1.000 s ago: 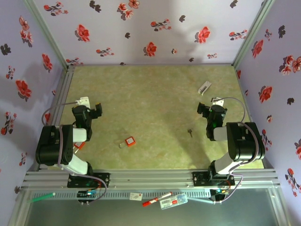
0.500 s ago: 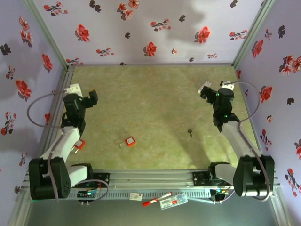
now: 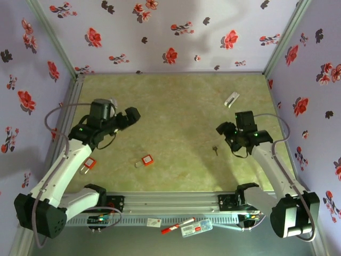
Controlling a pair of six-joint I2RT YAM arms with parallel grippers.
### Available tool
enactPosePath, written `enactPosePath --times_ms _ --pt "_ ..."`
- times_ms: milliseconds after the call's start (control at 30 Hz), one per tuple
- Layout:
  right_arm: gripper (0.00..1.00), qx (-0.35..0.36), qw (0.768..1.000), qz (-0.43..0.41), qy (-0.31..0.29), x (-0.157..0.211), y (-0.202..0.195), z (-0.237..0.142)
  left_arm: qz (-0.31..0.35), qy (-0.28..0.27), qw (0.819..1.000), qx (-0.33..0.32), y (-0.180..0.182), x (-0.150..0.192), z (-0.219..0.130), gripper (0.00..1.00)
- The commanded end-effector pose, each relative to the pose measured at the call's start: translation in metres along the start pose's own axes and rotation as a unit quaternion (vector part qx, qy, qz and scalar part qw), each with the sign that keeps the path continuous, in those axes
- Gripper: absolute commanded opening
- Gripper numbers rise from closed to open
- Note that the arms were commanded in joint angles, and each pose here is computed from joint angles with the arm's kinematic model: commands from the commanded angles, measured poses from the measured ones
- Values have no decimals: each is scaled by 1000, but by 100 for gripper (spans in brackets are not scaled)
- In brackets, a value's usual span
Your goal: Unlock with the key
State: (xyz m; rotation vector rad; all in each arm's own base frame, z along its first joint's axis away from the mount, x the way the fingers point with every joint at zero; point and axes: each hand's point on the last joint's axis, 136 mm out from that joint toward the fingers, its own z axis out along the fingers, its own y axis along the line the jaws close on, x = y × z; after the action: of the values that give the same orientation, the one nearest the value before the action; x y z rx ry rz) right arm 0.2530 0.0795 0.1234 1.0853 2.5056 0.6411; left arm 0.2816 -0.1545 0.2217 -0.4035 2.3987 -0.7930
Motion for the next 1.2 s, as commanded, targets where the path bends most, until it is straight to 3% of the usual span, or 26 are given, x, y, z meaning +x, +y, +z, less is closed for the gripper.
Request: enactPosePath --times_ms 0,267,867,1167 --pt "65 24 997 65 27 11 -11 10 -48 49 998 -8 -1 33 -3 100" --pt "49 56 994 82 55 16 -13 40 -48 62 997 -12 -3 51 -4 100" --pt "41 113 985 109 65 21 -32 80 -58 81 994 -45 22 69 -6 100" --pt "32 138 982 116 64 20 -42 94 -51 86 994 -51 25 72 -7 100"
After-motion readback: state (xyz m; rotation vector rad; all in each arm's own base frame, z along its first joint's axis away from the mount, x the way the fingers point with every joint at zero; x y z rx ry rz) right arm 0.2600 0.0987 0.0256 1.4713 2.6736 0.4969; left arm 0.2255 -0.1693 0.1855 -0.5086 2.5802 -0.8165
